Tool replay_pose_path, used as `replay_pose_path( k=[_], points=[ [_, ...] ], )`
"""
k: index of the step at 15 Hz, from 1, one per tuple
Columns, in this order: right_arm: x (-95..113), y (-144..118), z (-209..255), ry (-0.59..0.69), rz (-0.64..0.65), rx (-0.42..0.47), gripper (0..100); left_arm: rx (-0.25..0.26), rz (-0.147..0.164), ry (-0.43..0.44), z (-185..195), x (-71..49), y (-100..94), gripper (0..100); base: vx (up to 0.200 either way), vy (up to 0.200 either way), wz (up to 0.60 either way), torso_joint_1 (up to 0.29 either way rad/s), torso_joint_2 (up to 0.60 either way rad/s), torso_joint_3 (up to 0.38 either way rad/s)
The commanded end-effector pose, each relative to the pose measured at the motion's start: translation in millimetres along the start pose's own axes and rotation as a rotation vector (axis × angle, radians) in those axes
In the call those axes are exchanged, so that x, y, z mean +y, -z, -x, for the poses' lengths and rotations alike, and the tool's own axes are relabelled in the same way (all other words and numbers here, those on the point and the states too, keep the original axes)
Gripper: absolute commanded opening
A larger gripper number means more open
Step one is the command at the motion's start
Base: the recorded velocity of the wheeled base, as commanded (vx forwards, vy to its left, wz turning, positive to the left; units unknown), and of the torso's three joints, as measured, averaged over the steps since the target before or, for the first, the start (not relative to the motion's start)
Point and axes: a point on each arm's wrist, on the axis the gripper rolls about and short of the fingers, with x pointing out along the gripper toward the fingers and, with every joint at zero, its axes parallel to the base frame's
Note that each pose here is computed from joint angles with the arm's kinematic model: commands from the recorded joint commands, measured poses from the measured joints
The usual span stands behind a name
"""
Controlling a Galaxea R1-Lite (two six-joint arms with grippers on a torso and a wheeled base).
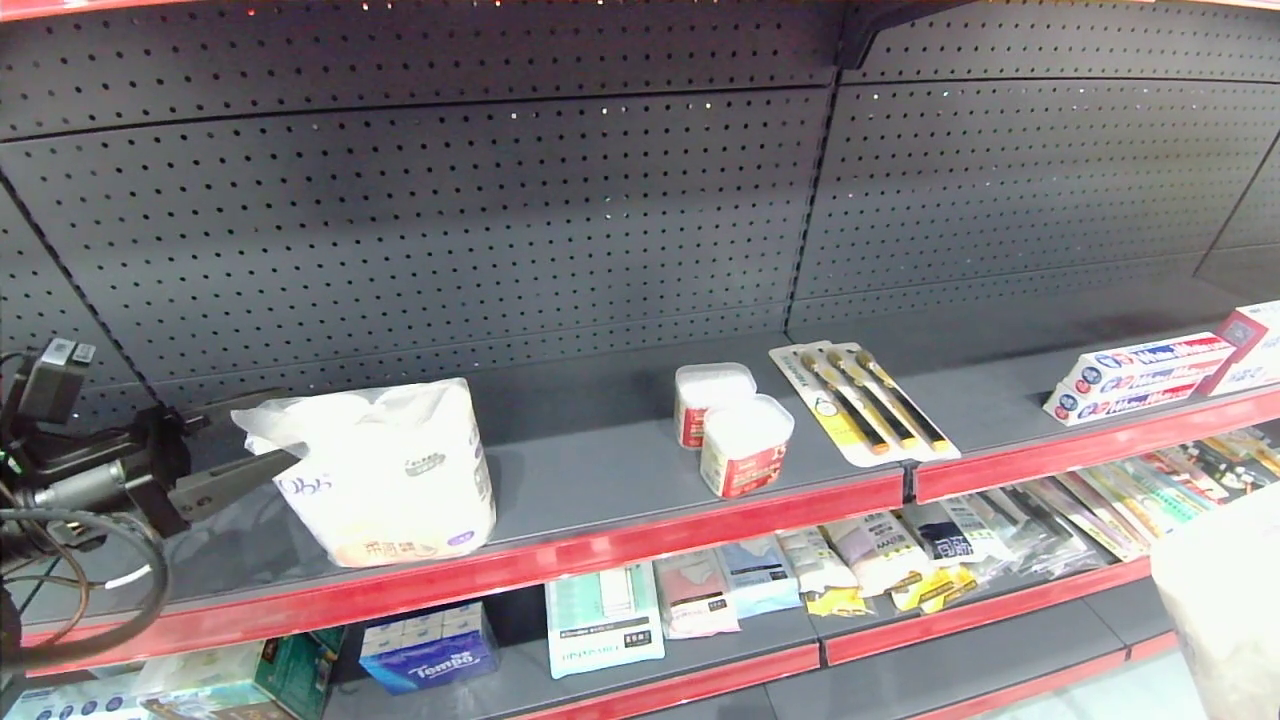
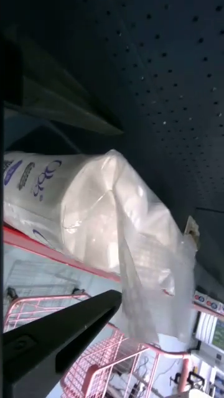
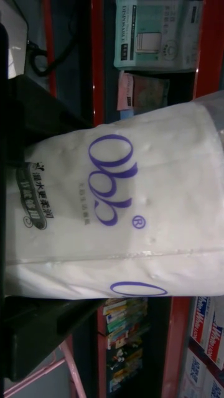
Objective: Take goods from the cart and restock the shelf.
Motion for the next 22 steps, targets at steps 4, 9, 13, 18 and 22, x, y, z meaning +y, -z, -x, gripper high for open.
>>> replay_pose_path(
  k=[4,9,13,18,22],
  points=[
    [0.0,-0.3,-1.3,-0.007,-0.001,0.008,0,-0.030,-0.045,-0.026,12.6,-20.6,-27.5,100,0.000,0.000,0.00,0.000,0.00,0.000],
    [-0.1,-0.9,-1.3,-0.009,0.000,0.006,0,-0.053,-0.061,-0.093,23.7,-45.6,-37.8,100,0.000,0.000,0.00,0.000,0.00,0.000],
    [-2.2,-8.1,-1.9,-0.009,-0.009,0.000,0,-0.111,-0.026,-0.377,33.9,-75.3,-32.2,100,0.000,0.000,0.00,0.000,0.00,0.000],
    [-4.1,-14.3,-0.9,-0.003,-0.035,-0.018,0,-0.114,-0.011,-0.650,56.7,-99.3,-19.3,100,0.000,0.000,0.00,0.000,0.00,0.000],
    [-4.4,-14.9,-0.8,0.006,-0.046,-0.015,0,-0.194,-0.050,-0.916,47.5,-71.3,-44.4,100,0.000,0.000,0.00,0.000,0.00,0.000]
  ],
)
